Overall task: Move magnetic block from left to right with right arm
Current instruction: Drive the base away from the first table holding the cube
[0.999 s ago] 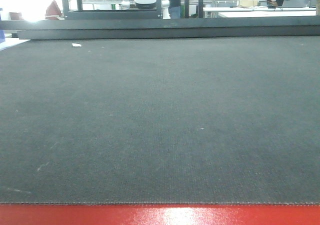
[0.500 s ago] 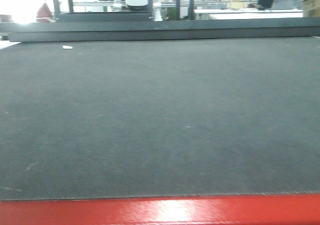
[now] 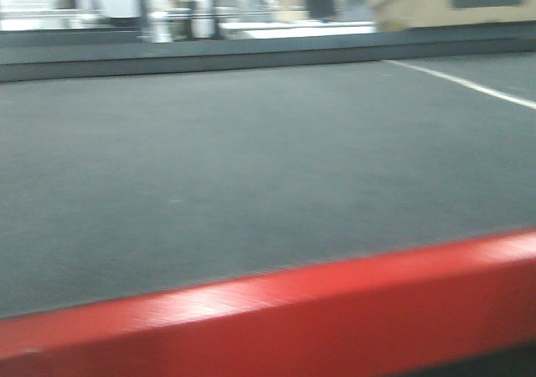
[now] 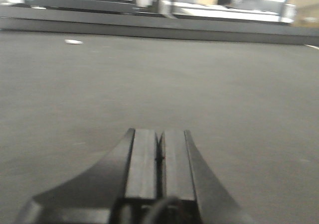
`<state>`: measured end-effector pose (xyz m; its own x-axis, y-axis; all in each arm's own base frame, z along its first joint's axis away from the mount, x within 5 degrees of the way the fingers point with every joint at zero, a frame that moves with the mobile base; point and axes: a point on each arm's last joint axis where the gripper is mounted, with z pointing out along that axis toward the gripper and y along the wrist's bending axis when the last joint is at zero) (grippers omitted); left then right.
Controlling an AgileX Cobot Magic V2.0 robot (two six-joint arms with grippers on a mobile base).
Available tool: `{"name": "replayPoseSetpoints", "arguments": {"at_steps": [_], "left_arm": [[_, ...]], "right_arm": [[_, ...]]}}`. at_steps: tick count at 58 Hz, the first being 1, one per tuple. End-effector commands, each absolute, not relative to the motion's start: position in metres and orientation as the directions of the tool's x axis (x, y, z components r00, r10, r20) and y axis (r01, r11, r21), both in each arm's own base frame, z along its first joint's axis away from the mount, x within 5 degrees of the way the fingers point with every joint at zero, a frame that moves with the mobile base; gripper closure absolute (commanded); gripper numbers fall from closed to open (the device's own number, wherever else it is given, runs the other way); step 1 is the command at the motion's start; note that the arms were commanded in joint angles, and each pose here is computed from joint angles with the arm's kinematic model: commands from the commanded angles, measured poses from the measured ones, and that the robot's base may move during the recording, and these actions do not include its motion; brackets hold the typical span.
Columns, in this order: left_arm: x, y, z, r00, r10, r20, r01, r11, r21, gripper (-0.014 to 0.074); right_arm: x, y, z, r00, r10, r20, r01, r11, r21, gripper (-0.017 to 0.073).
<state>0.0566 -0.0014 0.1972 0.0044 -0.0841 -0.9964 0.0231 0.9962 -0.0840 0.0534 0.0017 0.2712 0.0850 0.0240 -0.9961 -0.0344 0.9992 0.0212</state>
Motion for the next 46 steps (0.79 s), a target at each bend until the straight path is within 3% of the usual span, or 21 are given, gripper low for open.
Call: {"name": "replayPoseSetpoints", "arguments": {"at_steps": [1, 46], "left_arm": [[0.0558, -0.0011, 0.2027, 0.091, -0.093, -0.992, 0.029, 0.995, -0.091, 0.0711], [0.0558, -0.0011, 0.2027, 0.091, -0.093, -0.992, 0.029, 0.995, -0.091, 0.0711]], "right_arm": [[0.0511, 0.0014, 0.2890, 0.195, 0.004, -0.981, -0.028, 1.000, -0.001, 0.0282], [0.0511, 0.0014, 0.2890, 0.195, 0.004, -0.981, -0.028, 1.000, -0.001, 0.0282]]}}
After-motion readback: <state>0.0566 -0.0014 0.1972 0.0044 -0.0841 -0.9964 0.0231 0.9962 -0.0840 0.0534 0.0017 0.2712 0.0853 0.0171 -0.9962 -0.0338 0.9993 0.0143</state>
